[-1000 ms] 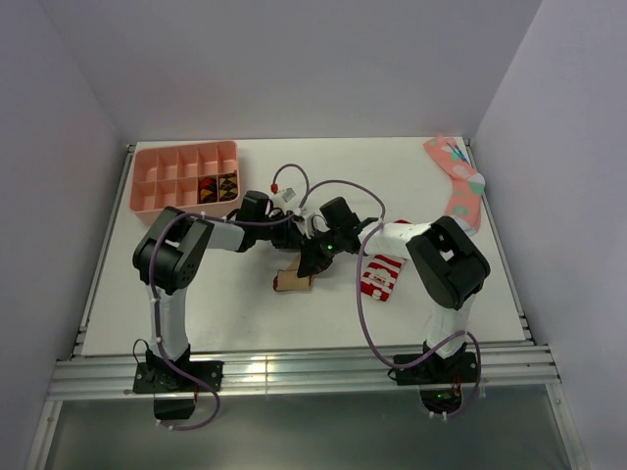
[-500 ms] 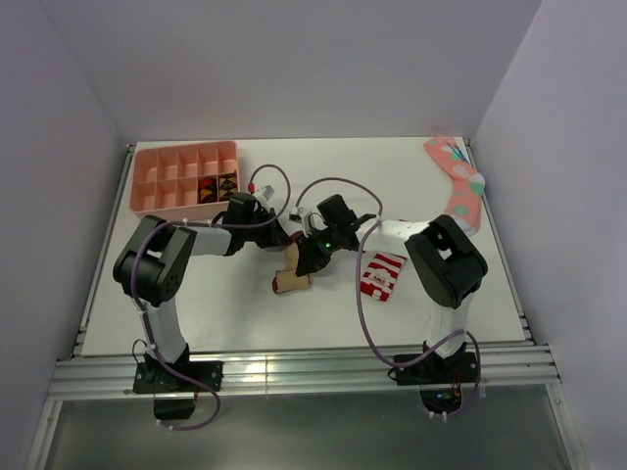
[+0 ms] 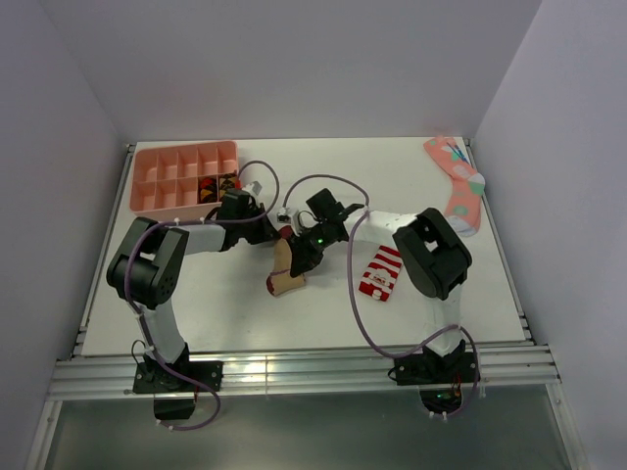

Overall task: Roll the socks
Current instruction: Roll the sock at the center of the board.

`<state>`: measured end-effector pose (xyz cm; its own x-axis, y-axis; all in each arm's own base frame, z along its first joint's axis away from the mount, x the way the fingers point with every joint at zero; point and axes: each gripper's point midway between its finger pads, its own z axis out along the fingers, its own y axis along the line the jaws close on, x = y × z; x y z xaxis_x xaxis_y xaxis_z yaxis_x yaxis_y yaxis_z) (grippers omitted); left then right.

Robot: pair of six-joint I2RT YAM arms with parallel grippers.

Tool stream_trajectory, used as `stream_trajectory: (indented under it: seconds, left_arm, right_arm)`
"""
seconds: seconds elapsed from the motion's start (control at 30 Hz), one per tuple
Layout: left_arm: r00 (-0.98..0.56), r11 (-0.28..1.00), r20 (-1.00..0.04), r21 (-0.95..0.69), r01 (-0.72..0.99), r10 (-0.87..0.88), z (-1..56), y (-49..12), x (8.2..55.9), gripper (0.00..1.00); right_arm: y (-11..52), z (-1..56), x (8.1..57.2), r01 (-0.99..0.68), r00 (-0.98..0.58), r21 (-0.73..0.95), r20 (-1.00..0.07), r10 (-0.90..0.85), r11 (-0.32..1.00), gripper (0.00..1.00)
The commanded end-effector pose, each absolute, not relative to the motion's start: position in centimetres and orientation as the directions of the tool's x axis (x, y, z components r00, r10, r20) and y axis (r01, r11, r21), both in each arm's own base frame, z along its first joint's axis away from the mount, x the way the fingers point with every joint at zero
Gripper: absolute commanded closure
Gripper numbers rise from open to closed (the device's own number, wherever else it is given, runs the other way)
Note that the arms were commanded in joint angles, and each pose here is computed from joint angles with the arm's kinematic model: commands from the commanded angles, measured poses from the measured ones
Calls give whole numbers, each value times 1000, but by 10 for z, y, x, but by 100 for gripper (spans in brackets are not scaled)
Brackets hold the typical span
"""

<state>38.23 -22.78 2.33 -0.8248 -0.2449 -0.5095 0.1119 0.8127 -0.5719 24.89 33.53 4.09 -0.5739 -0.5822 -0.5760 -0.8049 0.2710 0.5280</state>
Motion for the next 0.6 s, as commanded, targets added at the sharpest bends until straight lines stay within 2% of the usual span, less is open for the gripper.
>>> stream_trajectory:
  seconds: [0.0, 0.23, 0.57]
  left_arm:
    - [-756, 860, -582, -508, 51, -299, 37, -204, 410, 100]
    - [-741, 872, -591, -489, 16, -318, 28, -194, 405, 100]
    - [-707, 857, -614, -516, 21, -352, 27, -190, 396, 100]
  right_arm:
    - [327, 21, 225, -751, -613, 588, -449, -650, 301, 90]
    - [328, -1, 236, -688, -675, 606, -335, -657, 398, 92]
    - [310, -14, 228, -633, -685, 629, -182, -706, 452, 92]
